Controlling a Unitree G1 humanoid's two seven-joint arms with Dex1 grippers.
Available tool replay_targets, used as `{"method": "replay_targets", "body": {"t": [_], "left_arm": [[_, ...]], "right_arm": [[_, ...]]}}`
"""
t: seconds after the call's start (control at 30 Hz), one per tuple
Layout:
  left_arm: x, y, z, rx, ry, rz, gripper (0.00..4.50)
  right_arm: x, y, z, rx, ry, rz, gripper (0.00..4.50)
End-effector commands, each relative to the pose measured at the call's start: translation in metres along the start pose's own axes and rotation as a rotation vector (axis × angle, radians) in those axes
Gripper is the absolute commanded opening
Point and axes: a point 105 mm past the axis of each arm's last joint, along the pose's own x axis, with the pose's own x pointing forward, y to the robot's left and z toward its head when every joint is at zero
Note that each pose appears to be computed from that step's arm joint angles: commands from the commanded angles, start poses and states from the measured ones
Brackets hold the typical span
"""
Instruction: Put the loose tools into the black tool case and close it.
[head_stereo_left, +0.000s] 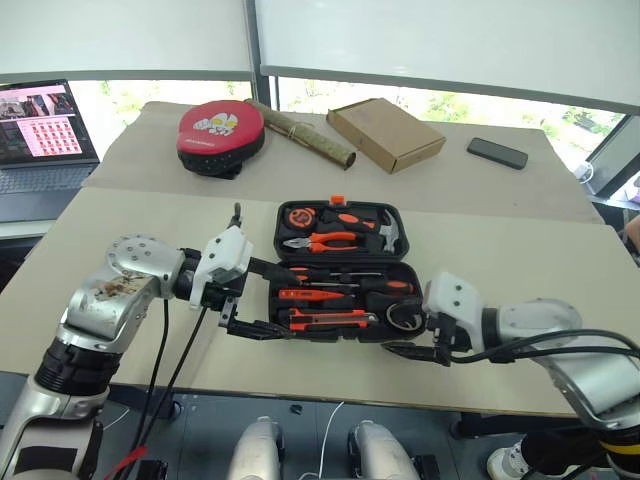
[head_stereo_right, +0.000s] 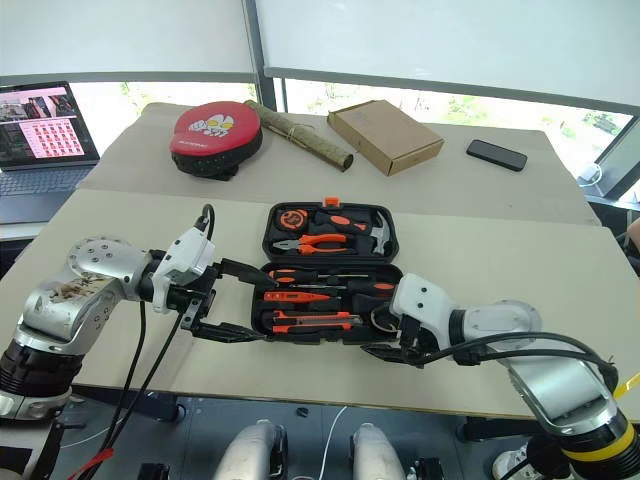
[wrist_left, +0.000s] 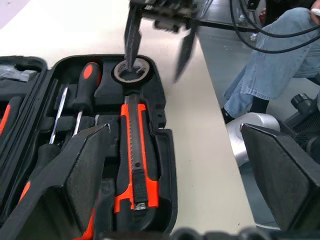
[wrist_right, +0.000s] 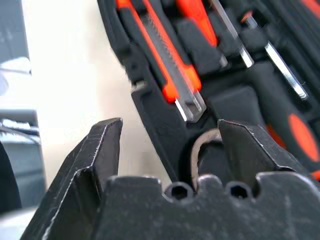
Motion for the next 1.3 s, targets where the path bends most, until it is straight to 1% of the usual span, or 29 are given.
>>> {"method": "replay_targets", "body": {"t": [0.03, 0.13, 0.17, 0.23, 0.27, 0.37, 0.4, 0.43, 0.47, 0.5, 0.6, 0.7, 0.83, 0.97, 1.17, 1.3], "left_arm": [[-0.019, 0.023, -0.013, 0.004, 0.049, 0.166, 4.5], [-0.039, 0.041, -0.043, -0.073, 0.121, 0.34, 3.72], [-0.042, 0.044, -0.049, -0.08, 0.141, 0.368, 3.39], [-0.043, 0.048, -0.06, -0.076, 0.185, 0.406, 2.65], [-0.042, 0.05, -0.064, -0.076, 0.197, 0.412, 2.37], [-0.033, 0.054, -0.068, -0.062, 0.197, 0.41, 1.18], [-0.026, 0.054, -0.066, -0.047, 0.179, 0.392, 0.89], [-0.021, 0.054, -0.064, -0.036, 0.166, 0.378, 0.47], [-0.014, 0.055, -0.063, -0.032, 0.159, 0.368, 0.17], [-0.007, 0.056, -0.063, -0.032, 0.16, 0.355, 0.06], [0.004, 0.056, -0.063, -0.022, 0.167, 0.324, 0.06], [0.009, 0.056, -0.059, -0.025, 0.144, 0.31, 0.06], [0.011, 0.045, -0.059, -0.022, 0.134, 0.251, 0.06], [0.009, 0.027, -0.058, -0.05, 0.103, 0.169, 0.06], [0.003, -0.003, -0.057, -0.114, 0.086, 0.068, 0.06], [0.0, -0.017, -0.062, -0.129, 0.113, 0.057, 0.06]], "right_arm": [[-0.028, -0.027, 0.006, 0.027, -0.017, -0.113, 3.4], [-0.048, -0.059, -0.017, 0.1, 0.018, -0.223, 2.66], [-0.05, -0.066, -0.022, 0.105, 0.03, -0.244, 2.32], [-0.048, -0.077, -0.03, 0.115, 0.04, -0.265, 1.64], [-0.045, -0.081, -0.033, 0.115, 0.043, -0.27, 1.4], [-0.035, -0.091, -0.043, 0.093, 0.069, -0.264, 0.24], [-0.028, -0.094, -0.045, 0.084, 0.075, -0.254, 0.0], [-0.023, -0.096, -0.046, 0.078, 0.079, -0.246, 0.0], [-0.016, -0.098, -0.046, 0.068, 0.082, -0.23, 0.0], [-0.009, -0.1, -0.045, 0.059, 0.082, -0.214, 0.0], [0.005, -0.105, -0.042, 0.028, 0.087, -0.2, 0.0], [0.016, -0.101, -0.035, -0.001, 0.073, -0.157, 0.0], [0.019, -0.079, -0.027, -0.03, 0.04, -0.049, 0.0], [0.016, -0.054, -0.023, -0.042, 0.023, 0.022, 0.0], [0.01, -0.025, -0.028, -0.032, 0.031, 0.049, 0.0], [0.004, -0.005, -0.027, -0.011, 0.022, 0.063, 0.0]]}}
